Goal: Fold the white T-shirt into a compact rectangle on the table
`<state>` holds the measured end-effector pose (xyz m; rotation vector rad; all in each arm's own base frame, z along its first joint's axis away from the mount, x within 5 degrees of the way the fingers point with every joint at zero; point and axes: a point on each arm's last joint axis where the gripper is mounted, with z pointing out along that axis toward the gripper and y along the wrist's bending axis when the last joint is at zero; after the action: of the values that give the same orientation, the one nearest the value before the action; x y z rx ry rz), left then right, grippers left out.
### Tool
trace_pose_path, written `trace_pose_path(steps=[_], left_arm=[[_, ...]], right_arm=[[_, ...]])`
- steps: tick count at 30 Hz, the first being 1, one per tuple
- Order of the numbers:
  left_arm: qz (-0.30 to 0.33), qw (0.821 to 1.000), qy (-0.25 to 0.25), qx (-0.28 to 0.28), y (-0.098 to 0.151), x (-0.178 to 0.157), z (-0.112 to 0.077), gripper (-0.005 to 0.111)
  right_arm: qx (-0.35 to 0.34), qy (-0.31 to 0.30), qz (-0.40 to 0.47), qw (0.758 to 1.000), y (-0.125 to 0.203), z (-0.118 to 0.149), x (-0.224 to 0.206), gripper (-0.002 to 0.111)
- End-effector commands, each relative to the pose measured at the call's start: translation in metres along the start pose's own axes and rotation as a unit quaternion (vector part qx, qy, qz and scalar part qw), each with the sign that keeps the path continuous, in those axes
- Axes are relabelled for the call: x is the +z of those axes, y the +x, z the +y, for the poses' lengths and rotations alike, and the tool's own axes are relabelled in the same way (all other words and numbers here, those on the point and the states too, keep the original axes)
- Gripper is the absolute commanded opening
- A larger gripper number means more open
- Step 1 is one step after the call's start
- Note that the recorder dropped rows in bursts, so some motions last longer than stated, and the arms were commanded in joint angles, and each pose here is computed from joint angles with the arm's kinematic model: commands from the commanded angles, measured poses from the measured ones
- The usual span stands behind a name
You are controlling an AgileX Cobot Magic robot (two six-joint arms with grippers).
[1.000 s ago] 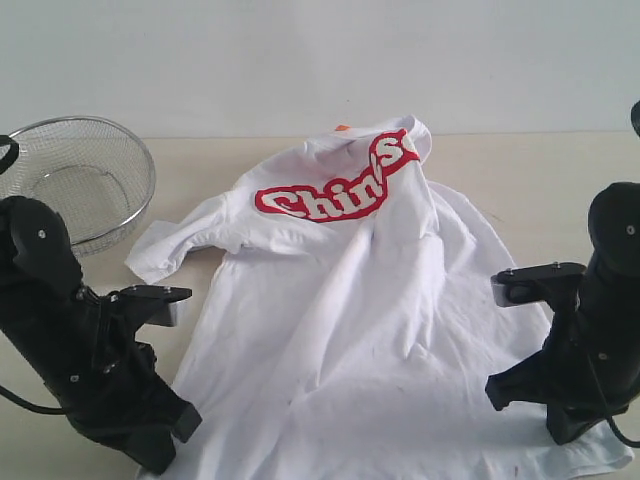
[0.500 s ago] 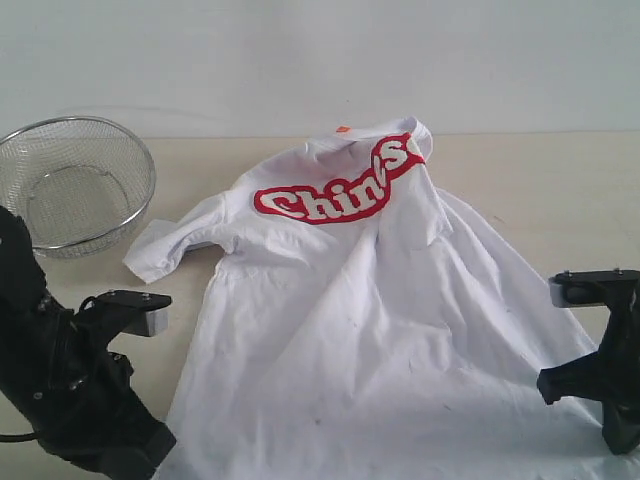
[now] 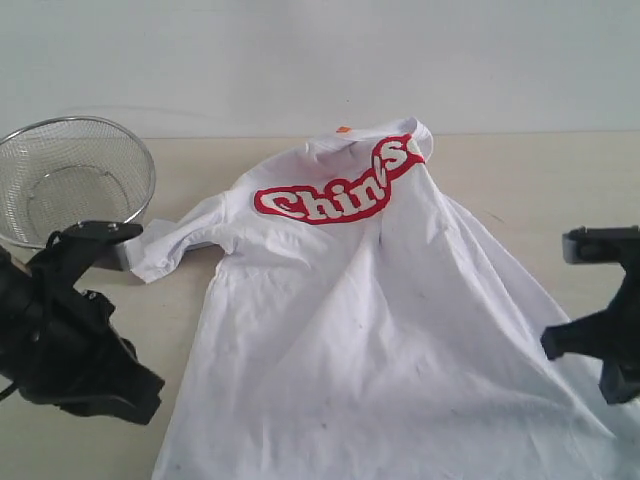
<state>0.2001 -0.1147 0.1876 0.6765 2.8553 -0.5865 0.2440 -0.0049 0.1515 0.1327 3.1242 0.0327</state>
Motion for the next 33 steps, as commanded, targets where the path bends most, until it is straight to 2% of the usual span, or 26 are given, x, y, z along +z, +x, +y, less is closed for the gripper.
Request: trace_pose_path(steps=[1,3,6,7,9,16,23,33], left_arm=[[-0.055,0.998,-0.007,0.006,-0.021,-0.014,-0.004,0.004],[-0.090,0.996,-0.014,0.015,-0.046,-0.023,-0.005,0.004],[-0.109,0.994,-0.022,0.021,-0.089,-0.022,0.002,0.004],[-0.107,0.994,-0.023,0.011,-0.108,-0.013,0.011,0.004],[-0.109,0.994,-0.026,0.003,-0.129,-0.003,0.022,0.004],[-0.126,0.991,-0.041,-0.013,-0.188,0.031,0.061,0.004],[-0.133,0.990,-0.039,-0.005,-0.225,0.055,0.075,0.004],[-0.131,0.991,-0.038,-0.006,-0.233,0.063,0.079,0.004]], right_arm=[[0.007,-0.058,-0.084,0.995,-0.028,0.011,-0.028,0.000],[0.003,-0.105,-0.143,0.984,-0.058,0.020,-0.047,0.000],[-0.010,-0.124,-0.180,0.976,-0.107,0.027,-0.067,0.000],[-0.019,-0.127,-0.175,0.976,-0.129,0.029,-0.065,0.000],[-0.031,-0.131,-0.169,0.976,-0.151,0.031,-0.058,0.000],[-0.051,-0.133,-0.161,0.977,-0.202,0.034,-0.017,0.000],[-0.054,-0.134,-0.139,0.980,-0.217,0.035,0.028,0.000],[-0.065,-0.073,-0.137,0.986,-0.219,0.024,0.040,0.000]])
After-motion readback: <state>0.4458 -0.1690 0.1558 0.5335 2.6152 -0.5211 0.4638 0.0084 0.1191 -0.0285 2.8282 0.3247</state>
